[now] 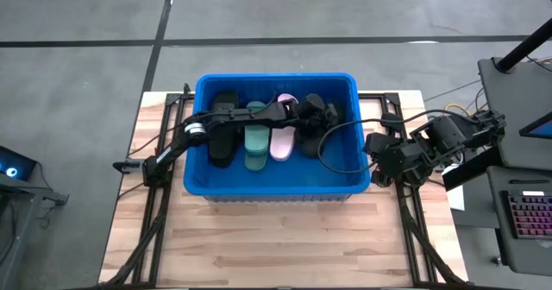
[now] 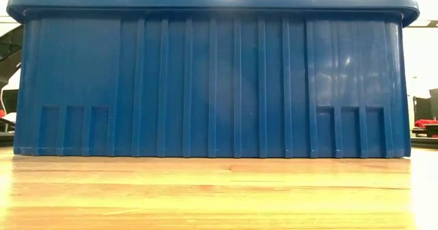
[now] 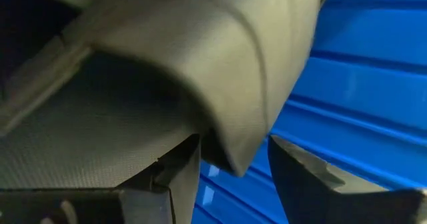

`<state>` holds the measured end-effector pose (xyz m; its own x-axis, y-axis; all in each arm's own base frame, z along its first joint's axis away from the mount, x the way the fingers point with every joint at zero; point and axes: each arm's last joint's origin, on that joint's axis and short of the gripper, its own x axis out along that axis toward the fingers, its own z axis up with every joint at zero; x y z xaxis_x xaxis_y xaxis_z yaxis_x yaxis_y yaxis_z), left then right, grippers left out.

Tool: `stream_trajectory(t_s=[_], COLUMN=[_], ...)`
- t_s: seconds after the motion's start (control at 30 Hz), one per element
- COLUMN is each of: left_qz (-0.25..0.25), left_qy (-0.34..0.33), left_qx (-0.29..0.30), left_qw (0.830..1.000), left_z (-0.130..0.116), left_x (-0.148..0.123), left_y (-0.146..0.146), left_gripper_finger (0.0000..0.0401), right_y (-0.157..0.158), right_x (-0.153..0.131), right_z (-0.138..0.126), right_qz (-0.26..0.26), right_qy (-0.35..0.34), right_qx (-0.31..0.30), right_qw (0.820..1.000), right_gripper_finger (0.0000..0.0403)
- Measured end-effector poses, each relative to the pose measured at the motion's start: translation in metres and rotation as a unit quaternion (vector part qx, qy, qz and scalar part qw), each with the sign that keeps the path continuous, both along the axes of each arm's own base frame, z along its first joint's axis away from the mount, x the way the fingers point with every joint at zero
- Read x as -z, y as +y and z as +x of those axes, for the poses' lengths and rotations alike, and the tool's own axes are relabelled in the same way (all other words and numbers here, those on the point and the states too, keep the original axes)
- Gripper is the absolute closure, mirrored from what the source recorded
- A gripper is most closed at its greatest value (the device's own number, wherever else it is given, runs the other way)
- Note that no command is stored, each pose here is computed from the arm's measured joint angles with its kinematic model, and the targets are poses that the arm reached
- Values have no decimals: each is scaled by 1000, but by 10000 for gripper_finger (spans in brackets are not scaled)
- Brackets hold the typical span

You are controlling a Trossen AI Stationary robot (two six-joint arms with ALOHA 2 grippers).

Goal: Pick and place slides into bin
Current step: Put the black slipper on the black slipper, then return to Home Position

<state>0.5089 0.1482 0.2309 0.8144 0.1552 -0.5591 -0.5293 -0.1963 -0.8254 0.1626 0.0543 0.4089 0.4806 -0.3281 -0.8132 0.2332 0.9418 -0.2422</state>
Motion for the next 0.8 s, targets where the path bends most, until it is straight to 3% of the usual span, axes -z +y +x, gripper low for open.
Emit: stream_trajectory(t_s=[0.27,0.5,0.8], left_qz=[15,13,31], left_qy=[-11,21,26], left_qx=[-2,3,35], left_qw=[1000,1000,999], left_z=[-4,-12,-11], left_x=[-15,-22,-26], left_y=[-1,-6,-21], left_gripper_finger=[241,241,241], right_y=[0,0,-1], right_x=[0,0,-2], right_z=[0,0,-3], right_qz=[-2,-3,-2], right_qy=[1,2,-3], right_qx=[-3,-5,-5], right_qw=[1000,1000,1000], right_gripper_finger=[394,394,394])
